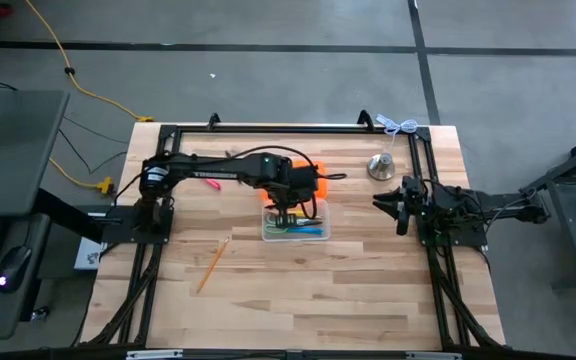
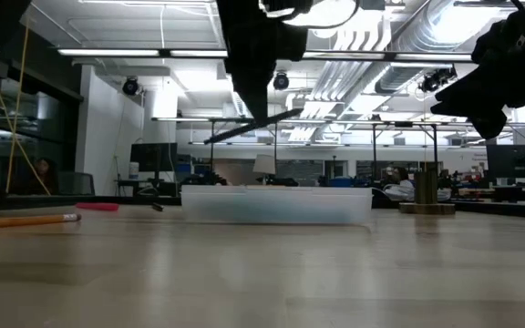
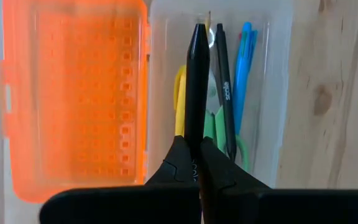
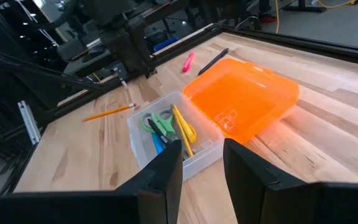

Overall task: Pick & place school supplies into a supply box
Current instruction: Put the bottom black pen into the orange supply box

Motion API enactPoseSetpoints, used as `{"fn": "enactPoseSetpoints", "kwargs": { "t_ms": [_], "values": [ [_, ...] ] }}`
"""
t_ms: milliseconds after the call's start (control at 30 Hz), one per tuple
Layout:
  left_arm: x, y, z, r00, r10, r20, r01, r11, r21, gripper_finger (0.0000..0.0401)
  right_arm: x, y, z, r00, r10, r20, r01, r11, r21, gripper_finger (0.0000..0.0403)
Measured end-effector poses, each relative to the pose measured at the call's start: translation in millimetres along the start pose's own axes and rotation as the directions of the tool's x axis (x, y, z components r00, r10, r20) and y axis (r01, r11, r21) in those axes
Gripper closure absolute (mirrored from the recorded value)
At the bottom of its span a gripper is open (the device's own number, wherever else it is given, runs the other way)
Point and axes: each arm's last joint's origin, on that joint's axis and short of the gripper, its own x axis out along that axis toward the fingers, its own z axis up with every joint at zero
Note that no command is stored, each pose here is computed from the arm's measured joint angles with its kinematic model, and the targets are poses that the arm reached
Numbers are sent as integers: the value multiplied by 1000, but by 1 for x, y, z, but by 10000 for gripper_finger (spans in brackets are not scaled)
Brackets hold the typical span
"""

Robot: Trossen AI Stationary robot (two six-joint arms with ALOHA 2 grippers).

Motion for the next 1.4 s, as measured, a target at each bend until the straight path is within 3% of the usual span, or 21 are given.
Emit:
{"fn": "enactPoseSetpoints", "kwargs": {
  "t_ms": [333,1067,1400],
  "values": [
    [24,-3,5,999,-37,-25,37,999,11,380,0,0,0,1000,-8,1,8,1000,-1,308],
    [26,-4,9,998,-64,8,63,998,30,380,0,0,0,1000,-8,2,8,1000,-1,308],
    [56,-6,13,996,-83,-23,85,995,51,380,0,0,0,1000,-7,2,7,1000,0,308]
  ]
}}
